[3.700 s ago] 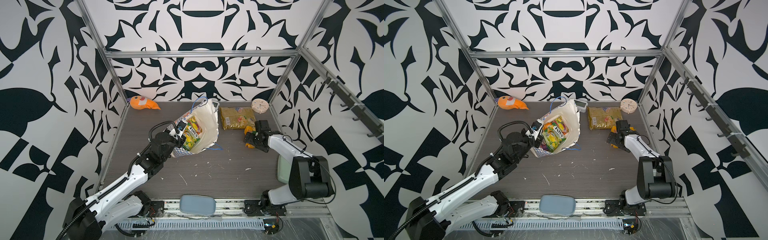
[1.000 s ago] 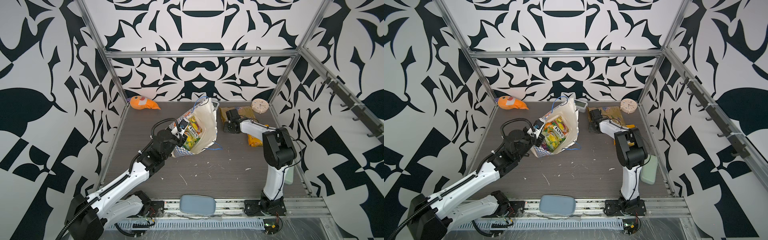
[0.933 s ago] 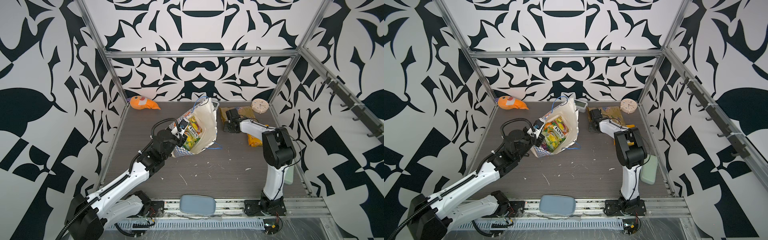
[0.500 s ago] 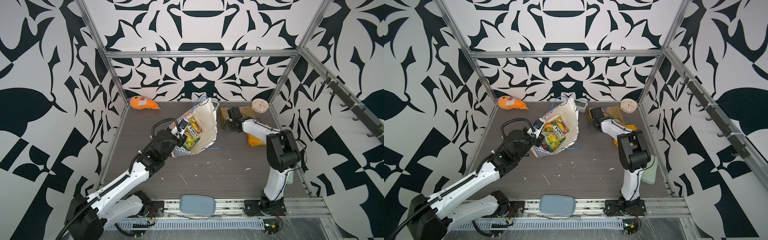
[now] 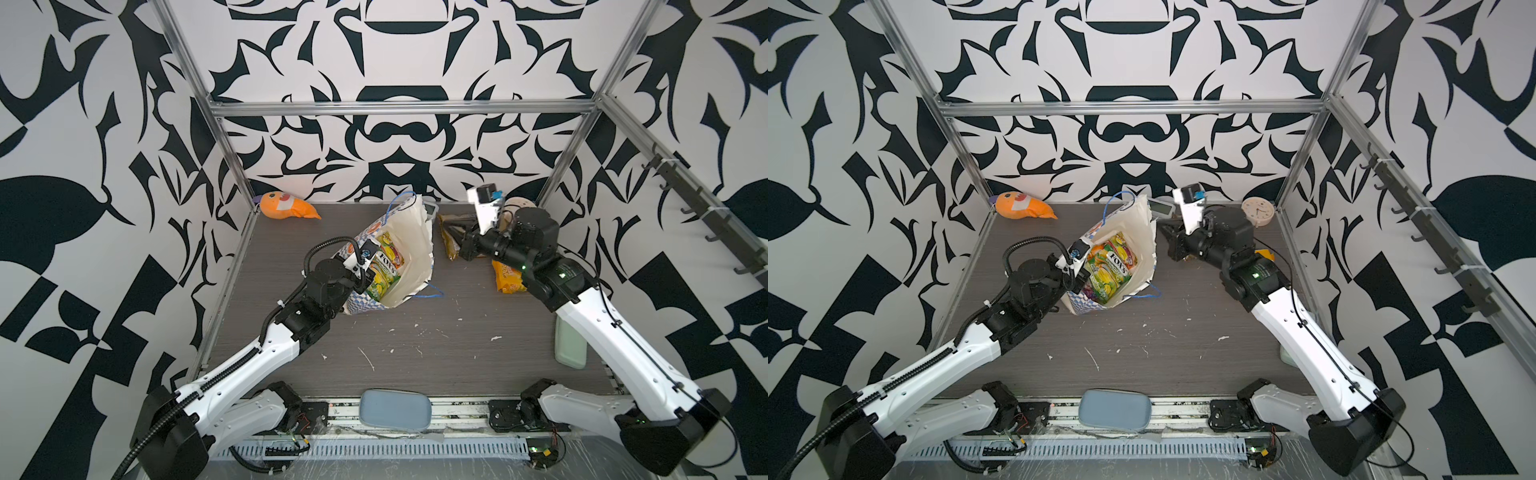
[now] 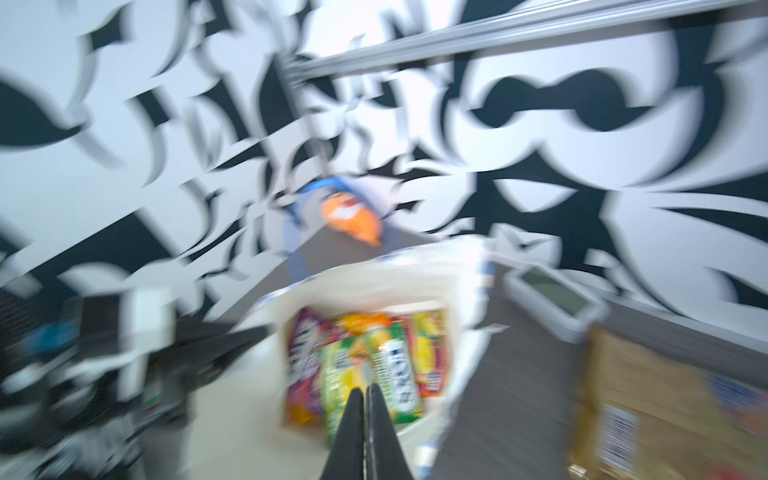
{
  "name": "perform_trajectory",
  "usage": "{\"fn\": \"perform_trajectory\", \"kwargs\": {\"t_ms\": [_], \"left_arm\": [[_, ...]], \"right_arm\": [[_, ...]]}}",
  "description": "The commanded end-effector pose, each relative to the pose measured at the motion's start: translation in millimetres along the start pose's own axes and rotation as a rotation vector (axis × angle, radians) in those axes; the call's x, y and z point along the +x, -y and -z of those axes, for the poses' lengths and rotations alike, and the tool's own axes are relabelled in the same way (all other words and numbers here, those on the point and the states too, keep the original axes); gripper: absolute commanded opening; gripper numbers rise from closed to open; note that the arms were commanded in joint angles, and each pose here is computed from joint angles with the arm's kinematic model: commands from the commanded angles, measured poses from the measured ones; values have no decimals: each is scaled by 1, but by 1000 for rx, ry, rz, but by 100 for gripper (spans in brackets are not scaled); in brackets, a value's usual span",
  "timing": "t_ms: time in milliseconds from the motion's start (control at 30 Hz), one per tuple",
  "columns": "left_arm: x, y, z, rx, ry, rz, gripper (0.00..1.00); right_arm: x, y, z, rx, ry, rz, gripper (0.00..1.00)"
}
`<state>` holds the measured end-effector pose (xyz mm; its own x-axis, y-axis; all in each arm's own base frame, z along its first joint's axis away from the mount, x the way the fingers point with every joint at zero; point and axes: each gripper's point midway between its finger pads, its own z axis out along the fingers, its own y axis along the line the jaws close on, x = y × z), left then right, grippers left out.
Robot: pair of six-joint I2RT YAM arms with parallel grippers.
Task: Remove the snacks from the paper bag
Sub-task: 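Swing the right gripper over the bag opening beside the left gripper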
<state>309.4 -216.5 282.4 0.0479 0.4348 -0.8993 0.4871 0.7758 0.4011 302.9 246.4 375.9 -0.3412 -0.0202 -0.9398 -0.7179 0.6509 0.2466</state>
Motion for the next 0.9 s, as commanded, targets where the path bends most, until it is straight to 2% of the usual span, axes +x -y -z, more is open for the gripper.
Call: {"fn": "perform_trajectory", "kwargs": {"t_ms": [0,167,400,600,700,867], "left_arm": [[-36,-6,1,-9,115,-10,0],[-42,-10,-4,-45,157,-31,0],[-52,-25,-23,-82,198,-110,0],[-71,-52,-36,-109,262,-153,0],[-79,-51,-40,-100,283,-211,0],[-75,-38,-35,-48,320,-214,0]], "right_arm": [[49,-13,-30,-85,-175,19,8],[76,-15,-69,-81,-235,12,7],[124,3,-121,30,-334,2,4],[153,18,-141,107,-375,-30,3],[160,18,-147,128,-355,-19,3],[172,36,-157,232,-333,-42,3]]}}
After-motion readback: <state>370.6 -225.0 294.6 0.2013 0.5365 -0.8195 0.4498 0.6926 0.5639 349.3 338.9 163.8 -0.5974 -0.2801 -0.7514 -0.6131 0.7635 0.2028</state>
